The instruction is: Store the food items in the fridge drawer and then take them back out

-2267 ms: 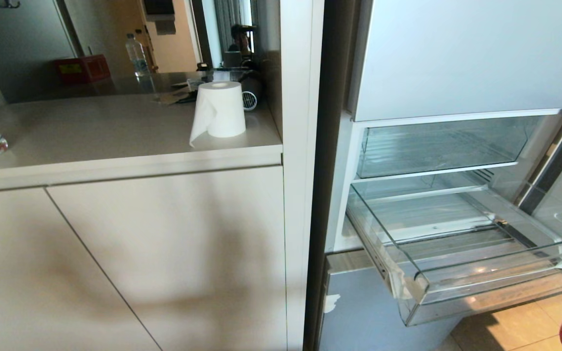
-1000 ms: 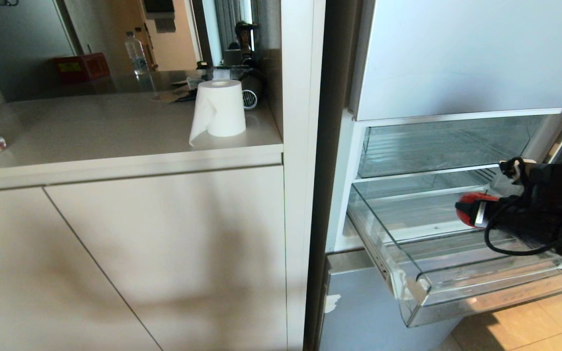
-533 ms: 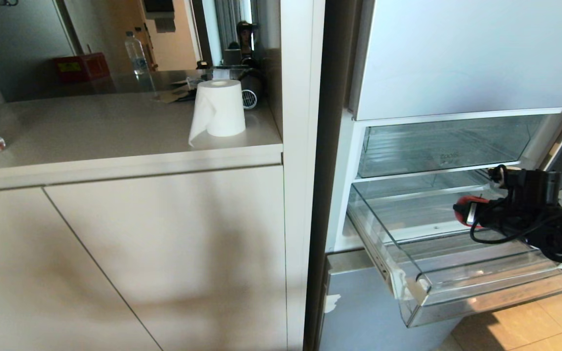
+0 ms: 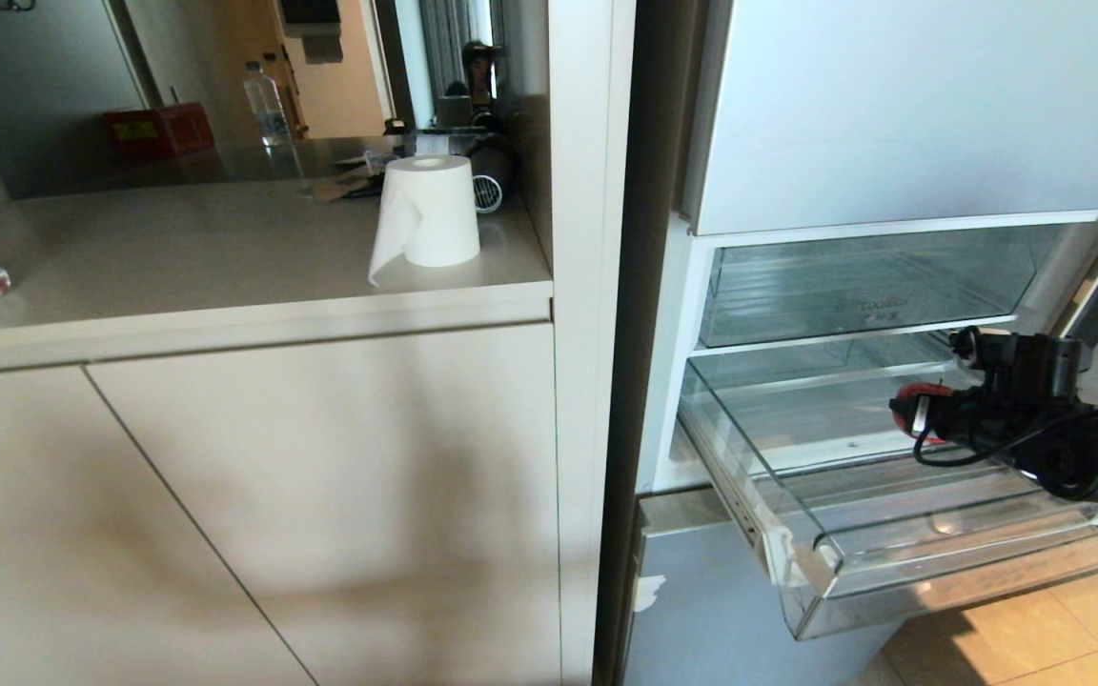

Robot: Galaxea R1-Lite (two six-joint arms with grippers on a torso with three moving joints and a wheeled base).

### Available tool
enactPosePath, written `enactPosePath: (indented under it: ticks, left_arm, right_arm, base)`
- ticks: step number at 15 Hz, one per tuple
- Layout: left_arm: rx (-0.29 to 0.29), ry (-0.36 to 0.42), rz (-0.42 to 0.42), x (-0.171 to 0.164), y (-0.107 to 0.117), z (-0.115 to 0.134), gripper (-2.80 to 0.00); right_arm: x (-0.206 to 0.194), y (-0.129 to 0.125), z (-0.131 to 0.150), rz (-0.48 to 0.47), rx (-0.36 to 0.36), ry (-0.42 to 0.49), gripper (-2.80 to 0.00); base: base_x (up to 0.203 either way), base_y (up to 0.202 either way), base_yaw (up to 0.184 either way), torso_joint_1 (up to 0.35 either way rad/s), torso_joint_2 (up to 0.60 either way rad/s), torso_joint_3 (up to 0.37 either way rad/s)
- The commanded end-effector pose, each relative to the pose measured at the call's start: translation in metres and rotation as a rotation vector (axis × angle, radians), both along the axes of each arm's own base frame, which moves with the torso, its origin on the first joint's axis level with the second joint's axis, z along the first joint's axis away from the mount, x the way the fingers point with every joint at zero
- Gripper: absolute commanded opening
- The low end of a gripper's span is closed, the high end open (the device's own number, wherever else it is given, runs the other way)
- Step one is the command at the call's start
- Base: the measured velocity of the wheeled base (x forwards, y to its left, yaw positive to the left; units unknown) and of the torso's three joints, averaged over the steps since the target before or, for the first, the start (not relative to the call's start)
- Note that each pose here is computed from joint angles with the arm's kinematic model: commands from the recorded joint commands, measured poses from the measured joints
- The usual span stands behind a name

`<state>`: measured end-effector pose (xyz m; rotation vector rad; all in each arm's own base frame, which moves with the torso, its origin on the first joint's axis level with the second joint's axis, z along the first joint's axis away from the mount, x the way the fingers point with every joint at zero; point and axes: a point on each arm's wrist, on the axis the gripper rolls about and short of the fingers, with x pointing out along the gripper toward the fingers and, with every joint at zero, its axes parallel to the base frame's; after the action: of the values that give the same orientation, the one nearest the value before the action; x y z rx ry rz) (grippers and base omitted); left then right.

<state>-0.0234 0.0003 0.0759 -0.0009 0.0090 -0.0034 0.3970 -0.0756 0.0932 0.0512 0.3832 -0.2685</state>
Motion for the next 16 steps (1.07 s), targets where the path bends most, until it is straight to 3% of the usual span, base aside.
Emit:
enactPosePath:
  ticks: [1, 2, 3, 10, 16]
  left_arm:
    - [-0.001, 0.002, 0.0, 0.0, 0.0, 0.0, -2.8]
    - [-0.001, 0.002, 0.0, 0.0, 0.0, 0.0, -2.8]
    - [-0.001, 0.002, 0.0, 0.0, 0.0, 0.0, -2.8]
    - [-0.001, 0.002, 0.0, 0.0, 0.0, 0.0, -2.8]
    - [-0.001, 0.002, 0.0, 0.0, 0.0, 0.0, -2.8]
  right_arm:
    - [0.005, -0.001, -0.005, -0.002, 0.001, 0.001, -2.8]
    - [0.007, -0.002, -0.005, -0.005, 0.001, -0.004, -2.47]
    - [0.009, -0.002, -0.004, -0.011, -0.003, -0.008, 0.0]
    - [0.013, -0.003, -0.003, -0.032, -0.016, -0.015, 0.0]
    - [-0.037, 0.008, 0.088, -0.027, -0.052, -0.208, 0.0]
  base:
    - [0.0, 0.0, 0.0, 0.0, 0.0, 0.0]
    - [0.0, 0.0, 0.0, 0.0, 0.0, 0.0]
    - [0.0, 0.0, 0.0, 0.0, 0.0, 0.0]
    - [0.0, 0.0, 0.0, 0.0, 0.0, 0.0]
    - [0.0, 0.0, 0.0, 0.0, 0.0, 0.0]
